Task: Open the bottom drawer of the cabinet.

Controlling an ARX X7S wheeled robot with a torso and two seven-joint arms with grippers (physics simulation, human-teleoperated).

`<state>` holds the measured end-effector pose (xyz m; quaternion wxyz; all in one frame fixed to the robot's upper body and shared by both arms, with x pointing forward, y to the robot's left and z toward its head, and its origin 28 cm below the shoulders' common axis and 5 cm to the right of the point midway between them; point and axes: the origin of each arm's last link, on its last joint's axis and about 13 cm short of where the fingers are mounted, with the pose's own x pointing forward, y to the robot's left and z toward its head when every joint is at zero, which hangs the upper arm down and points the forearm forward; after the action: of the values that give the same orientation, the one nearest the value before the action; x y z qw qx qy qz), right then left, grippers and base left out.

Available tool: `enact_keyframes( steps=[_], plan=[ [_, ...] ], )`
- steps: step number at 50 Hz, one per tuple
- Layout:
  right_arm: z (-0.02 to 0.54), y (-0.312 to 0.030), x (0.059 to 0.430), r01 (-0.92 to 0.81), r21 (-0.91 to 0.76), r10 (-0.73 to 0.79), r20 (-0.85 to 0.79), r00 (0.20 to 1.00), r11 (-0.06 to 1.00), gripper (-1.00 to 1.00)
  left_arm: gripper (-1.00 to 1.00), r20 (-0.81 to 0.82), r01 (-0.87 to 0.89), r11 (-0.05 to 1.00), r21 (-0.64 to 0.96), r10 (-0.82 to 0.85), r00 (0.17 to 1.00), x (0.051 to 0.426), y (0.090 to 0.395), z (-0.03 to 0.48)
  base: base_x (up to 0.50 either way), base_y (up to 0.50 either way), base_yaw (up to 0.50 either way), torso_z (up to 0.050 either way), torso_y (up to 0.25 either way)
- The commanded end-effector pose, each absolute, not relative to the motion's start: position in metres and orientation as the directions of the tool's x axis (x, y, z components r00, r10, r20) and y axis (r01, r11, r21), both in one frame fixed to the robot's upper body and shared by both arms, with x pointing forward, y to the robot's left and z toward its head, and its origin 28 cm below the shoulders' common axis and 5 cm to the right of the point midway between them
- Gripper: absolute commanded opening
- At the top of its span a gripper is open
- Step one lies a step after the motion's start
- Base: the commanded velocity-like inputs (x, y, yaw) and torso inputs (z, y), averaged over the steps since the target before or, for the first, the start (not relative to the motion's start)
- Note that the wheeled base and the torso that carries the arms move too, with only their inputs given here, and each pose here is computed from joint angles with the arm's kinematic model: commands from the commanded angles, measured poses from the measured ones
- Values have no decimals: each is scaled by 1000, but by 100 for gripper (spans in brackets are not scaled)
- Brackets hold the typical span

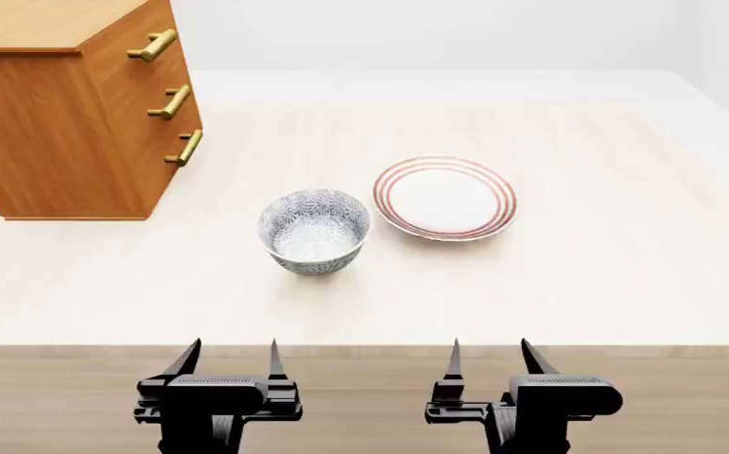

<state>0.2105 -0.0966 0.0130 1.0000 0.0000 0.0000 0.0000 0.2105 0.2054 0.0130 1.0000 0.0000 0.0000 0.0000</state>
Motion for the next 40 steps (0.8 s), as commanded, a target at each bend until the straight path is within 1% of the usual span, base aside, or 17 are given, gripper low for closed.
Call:
enact_keyframes(
  steps=[1, 8, 9, 14, 15, 28, 29, 40],
  plan=[
    [12, -97, 209, -4, 7, 4, 3, 1000, 1000, 100, 100, 1, 4, 1000, 10, -4, 1000, 210, 205, 13, 0, 0, 0, 0, 0],
    [10, -98, 208, -2, 34, 2, 11, 1000, 999, 100, 100, -3, -12, 1000, 15, 12, 1000, 214, 207, 13, 0, 0, 0, 0, 0],
    [9, -99, 209, 24, 10, -24, 4, 1000, 1000, 100, 100, -1, -14, 1000, 22, 14, 1000, 214, 207, 12, 0, 0, 0, 0, 0],
    [9, -99, 209, 28, 15, -28, 4, 1000, 999, 100, 100, -9, -10, 1000, 25, 10, 1000, 212, 207, 10, 0, 0, 0, 0, 0],
    [10, -99, 209, 38, -13, -38, 5, 999, 999, 100, 100, -8, -8, 1000, 26, 8, 1000, 212, 206, 10, 0, 0, 0, 0, 0],
    [9, -98, 208, 15, -2, -15, -2, 1000, 1000, 100, 100, -10, -14, 1000, 22, 14, 1000, 214, 207, 10, 0, 475, 0, 0, 0],
    [10, -98, 208, -1, 26, 1, 9, 1000, 1000, 100, 100, -12, -13, 1000, 21, 14, 1000, 214, 207, 10, 0, 410, 0, 0, 0],
    [11, -98, 208, 10, 9, -10, -6, 1000, 1000, 100, 100, -16, -16, 1000, 21, 17, 1000, 215, 208, 11, 0, 0, 0, 0, 0]
  ],
)
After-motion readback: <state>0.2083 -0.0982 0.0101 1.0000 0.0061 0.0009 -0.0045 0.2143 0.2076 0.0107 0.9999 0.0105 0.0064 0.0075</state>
